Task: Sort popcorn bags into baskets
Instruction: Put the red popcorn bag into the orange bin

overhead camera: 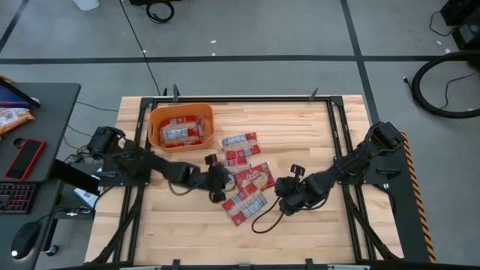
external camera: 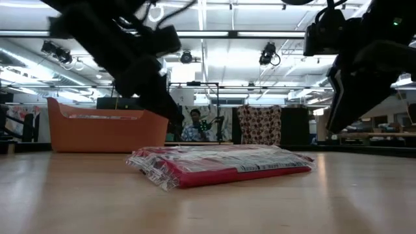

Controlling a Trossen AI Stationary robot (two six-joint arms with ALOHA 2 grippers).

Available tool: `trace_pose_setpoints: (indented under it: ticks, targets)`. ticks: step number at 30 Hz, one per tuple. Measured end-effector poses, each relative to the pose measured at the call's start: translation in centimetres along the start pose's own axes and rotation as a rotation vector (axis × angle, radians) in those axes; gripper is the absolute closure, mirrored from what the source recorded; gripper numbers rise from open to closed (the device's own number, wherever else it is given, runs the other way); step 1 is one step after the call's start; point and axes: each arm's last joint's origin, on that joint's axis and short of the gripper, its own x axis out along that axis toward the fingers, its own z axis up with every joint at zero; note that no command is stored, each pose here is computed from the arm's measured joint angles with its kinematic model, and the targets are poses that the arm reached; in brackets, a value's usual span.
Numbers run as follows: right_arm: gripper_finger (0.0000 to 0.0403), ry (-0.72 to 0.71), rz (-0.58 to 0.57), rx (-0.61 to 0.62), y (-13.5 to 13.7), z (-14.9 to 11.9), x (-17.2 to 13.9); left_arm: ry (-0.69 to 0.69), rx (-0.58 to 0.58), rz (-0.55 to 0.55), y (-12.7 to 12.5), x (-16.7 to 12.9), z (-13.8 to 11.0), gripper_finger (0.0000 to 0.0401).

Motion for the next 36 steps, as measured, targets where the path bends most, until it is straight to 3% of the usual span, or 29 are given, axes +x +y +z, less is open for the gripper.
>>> trace_pose_setpoints:
  ticks: [6, 11, 16, 21, 28, 33, 36]
  targets:
    - [0.0316, -0.023, -0.002, -0.022, 0.2, -0.1, 0.0, 0.037, -0.106, -0.242, 3.4, 2.6, 0.9, 0.0250]
    - [0.0316, -0.169, 0.004, -0.086, 0.5, 0.6, 0.6, 0.064, -0.160, -0.288, 4.9, 4.4, 1.1, 0.0241]
    - [0.0316, -0.299, 0.050, -0.196, 0.4, 1.4, 2.0, 0.069, -0.200, -0.315, 4.8, 5.9, 2.3, 0.0238]
    - [0.0316, -0.264, 0.024, -0.191, -1.3, 1.5, 3.5, 0.108, -0.246, -0.420, 5.1, 7.6, 2.8, 0.0238]
    - [0.0316, -0.226, 0.083, -0.130, -3.2, 0.9, 5.7, 0.150, -0.256, -0.396, 6.0, 8.6, 2.3, 0.0238]
    - [0.0316, -0.259, 0.125, -0.108, -4.0, 0.6, 6.6, 0.177, -0.247, -0.514, 5.4, 8.8, 1.9, 0.0238]
    - [0.0316, -0.271, 0.138, -0.095, -4.3, 0.7, 6.8, 0.190, -0.254, -0.531, 4.8, 9.2, 1.5, 0.0238]
